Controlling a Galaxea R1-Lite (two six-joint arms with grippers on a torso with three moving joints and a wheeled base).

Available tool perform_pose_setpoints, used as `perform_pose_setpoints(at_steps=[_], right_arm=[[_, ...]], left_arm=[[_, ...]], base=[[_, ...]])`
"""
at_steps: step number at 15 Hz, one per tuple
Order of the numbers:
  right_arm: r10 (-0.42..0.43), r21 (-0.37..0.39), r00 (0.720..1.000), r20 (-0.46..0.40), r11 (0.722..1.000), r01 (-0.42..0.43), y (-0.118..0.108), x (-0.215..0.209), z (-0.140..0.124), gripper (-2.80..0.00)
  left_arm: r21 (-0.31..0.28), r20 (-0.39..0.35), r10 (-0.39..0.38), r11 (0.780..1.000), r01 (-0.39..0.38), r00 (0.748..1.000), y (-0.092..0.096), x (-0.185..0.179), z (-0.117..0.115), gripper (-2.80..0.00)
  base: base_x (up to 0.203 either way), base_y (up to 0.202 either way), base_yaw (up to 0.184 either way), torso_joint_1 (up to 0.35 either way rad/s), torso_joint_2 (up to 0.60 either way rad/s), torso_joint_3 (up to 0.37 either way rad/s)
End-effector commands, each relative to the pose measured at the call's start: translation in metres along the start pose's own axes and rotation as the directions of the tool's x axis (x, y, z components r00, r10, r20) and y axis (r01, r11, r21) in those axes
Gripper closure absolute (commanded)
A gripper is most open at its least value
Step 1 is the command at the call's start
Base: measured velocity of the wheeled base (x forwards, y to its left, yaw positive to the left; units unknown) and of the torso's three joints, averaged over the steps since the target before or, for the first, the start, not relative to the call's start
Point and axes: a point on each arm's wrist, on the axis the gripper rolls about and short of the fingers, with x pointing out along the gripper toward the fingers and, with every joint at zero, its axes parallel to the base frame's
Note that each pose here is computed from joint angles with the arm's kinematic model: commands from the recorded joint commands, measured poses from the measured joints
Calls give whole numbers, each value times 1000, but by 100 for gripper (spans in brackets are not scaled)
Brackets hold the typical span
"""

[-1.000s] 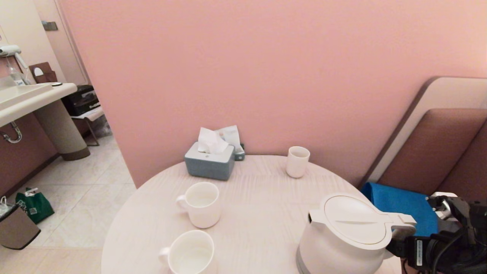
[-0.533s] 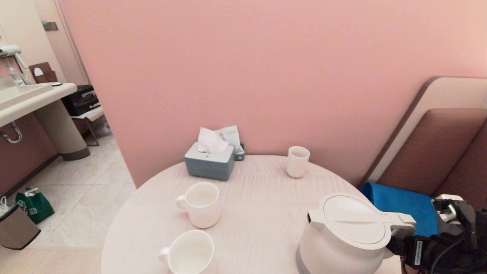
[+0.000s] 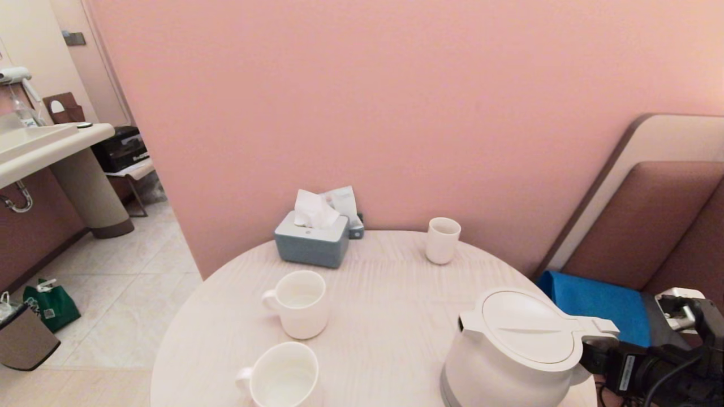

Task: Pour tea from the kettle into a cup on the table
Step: Pick up the kettle

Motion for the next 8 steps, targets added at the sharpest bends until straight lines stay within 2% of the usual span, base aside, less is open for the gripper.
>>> perform_pose_setpoints(at_steps=[1, 8], right_arm=[[0, 1, 1000, 2, 1000, 0, 0, 2, 1, -280], [-2, -1, 1000, -7, 1000, 2, 1, 8, 2, -280]], left_arm=[[0, 0, 0, 1000, 0, 1000, 0, 0, 0, 0], [0, 0, 0, 1000, 0, 1000, 0, 0, 0, 0]], base=[[0, 0, 0, 0, 0, 0], [0, 0, 0, 0, 0, 0]])
